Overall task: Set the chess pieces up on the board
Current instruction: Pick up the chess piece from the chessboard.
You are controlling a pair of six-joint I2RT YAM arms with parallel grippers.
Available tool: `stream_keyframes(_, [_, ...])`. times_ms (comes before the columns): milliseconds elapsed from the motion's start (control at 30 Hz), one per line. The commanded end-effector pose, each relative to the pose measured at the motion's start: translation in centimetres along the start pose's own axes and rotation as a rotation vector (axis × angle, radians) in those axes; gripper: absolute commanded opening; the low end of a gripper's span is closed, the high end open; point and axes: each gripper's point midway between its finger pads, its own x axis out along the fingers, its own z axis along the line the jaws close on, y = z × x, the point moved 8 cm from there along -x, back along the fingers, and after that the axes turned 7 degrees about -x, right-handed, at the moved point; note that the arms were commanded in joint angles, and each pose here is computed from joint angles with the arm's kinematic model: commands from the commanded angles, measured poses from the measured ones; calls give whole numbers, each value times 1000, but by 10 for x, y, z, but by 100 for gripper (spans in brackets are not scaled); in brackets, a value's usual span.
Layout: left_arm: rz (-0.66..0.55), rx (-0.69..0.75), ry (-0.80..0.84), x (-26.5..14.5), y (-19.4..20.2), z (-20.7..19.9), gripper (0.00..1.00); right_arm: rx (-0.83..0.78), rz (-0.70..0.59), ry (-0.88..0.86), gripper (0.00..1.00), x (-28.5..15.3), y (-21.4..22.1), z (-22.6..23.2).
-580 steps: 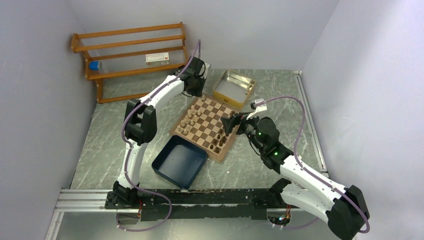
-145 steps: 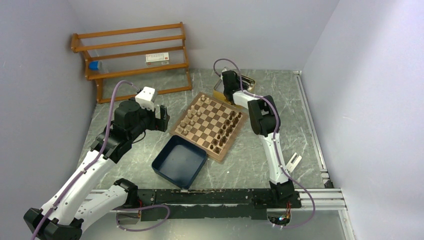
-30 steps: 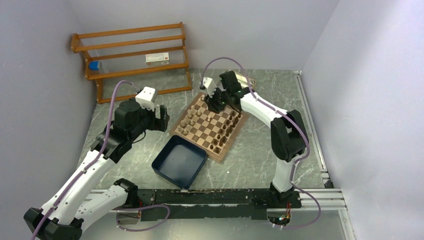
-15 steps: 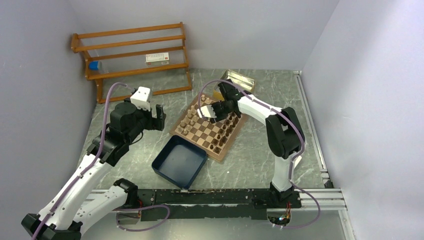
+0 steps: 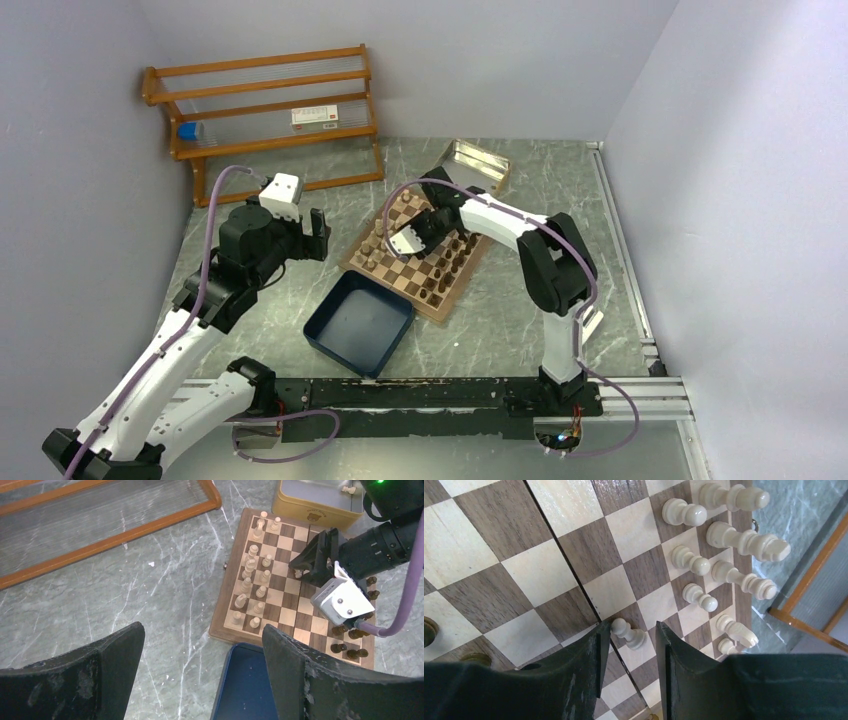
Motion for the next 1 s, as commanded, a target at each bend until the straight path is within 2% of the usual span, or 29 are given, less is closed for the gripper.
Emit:
stream_keyframes(0, [-35,-14,-15,-3,-5,2,92,-35,38,-66,43,11,12,2])
stream_keyframes(233, [-34,-13,-15,-3,-5,2,92,-43,77,-121,39,17,21,2])
stream_keyframes(433, [-32,-13,-14,-2,-5,2,92,-25,62,-116,35,22,22,1])
stream_keyframes(967, [-26,-13,-16,-1,-4,2,91,-34,92,-165,33,25,31,8])
